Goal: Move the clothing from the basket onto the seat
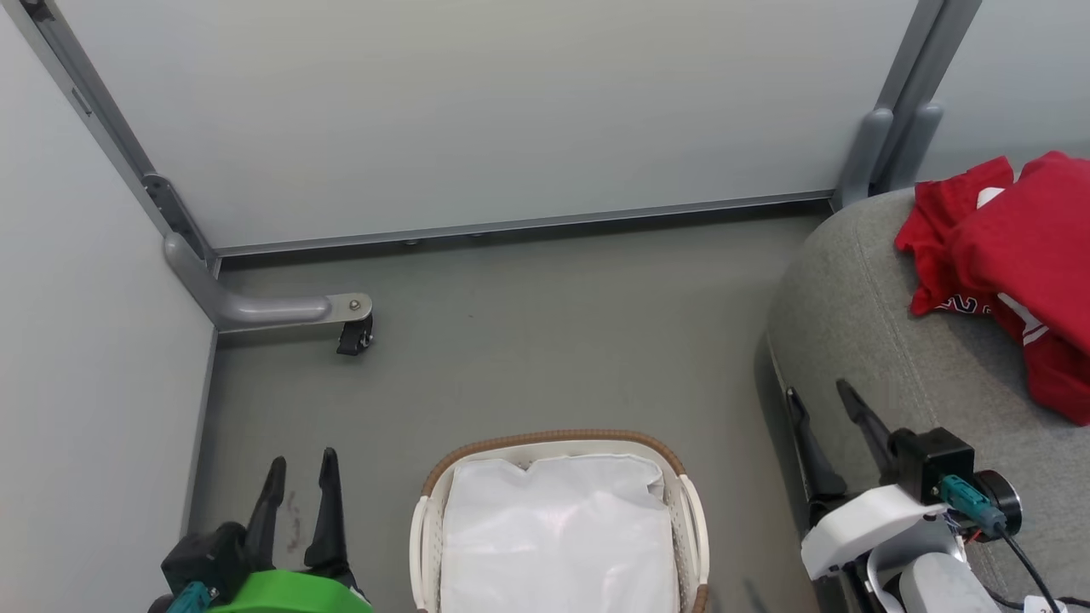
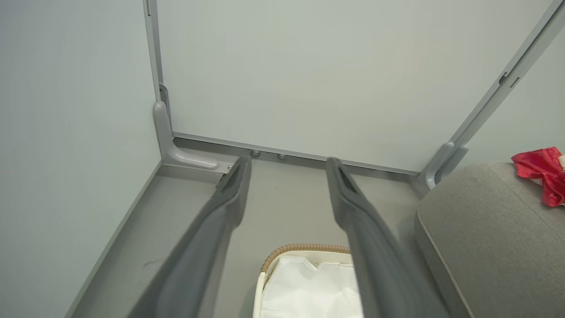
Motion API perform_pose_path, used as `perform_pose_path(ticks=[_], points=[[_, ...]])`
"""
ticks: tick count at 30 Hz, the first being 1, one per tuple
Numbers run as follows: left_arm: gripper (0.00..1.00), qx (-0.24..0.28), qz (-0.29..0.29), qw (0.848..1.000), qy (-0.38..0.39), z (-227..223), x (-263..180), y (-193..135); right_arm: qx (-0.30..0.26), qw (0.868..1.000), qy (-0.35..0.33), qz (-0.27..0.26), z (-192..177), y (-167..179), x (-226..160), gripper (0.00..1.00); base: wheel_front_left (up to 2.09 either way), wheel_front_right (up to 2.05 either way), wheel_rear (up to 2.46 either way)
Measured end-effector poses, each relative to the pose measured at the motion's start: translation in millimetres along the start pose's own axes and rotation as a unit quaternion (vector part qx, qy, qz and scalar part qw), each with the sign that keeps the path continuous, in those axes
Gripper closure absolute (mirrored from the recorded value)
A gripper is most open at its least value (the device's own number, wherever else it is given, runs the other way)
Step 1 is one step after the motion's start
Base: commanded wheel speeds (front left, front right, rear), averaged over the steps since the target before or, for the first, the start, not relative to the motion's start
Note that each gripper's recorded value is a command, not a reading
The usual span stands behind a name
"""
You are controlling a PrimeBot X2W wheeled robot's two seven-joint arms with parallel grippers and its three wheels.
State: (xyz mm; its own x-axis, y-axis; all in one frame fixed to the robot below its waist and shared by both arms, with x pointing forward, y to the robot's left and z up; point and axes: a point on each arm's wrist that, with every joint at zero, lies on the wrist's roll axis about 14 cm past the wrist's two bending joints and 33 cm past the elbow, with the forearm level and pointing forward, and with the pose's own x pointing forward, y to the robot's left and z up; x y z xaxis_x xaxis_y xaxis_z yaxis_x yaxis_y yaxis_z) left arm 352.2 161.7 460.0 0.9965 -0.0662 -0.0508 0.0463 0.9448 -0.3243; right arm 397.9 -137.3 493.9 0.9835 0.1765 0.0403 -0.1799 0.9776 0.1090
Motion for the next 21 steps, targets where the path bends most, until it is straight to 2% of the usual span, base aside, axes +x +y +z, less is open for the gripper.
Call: perform_pose_path(ticks=[5, 21], points=[[1.0, -0.011, 0.009, 1.0, 0.019, -11, -3, 4, 0.017, 0.999, 0.032, -0.009, -19, -2, -9, 1.0, 0.0, 0.0, 0.0], [1.0, -0.136, 0.045, 0.989, 0.023, -10, -2, 16, 0.161, 0.985, 0.029, -0.057, -15, -20, -9, 1.0, 0.0, 0.0, 0.0]])
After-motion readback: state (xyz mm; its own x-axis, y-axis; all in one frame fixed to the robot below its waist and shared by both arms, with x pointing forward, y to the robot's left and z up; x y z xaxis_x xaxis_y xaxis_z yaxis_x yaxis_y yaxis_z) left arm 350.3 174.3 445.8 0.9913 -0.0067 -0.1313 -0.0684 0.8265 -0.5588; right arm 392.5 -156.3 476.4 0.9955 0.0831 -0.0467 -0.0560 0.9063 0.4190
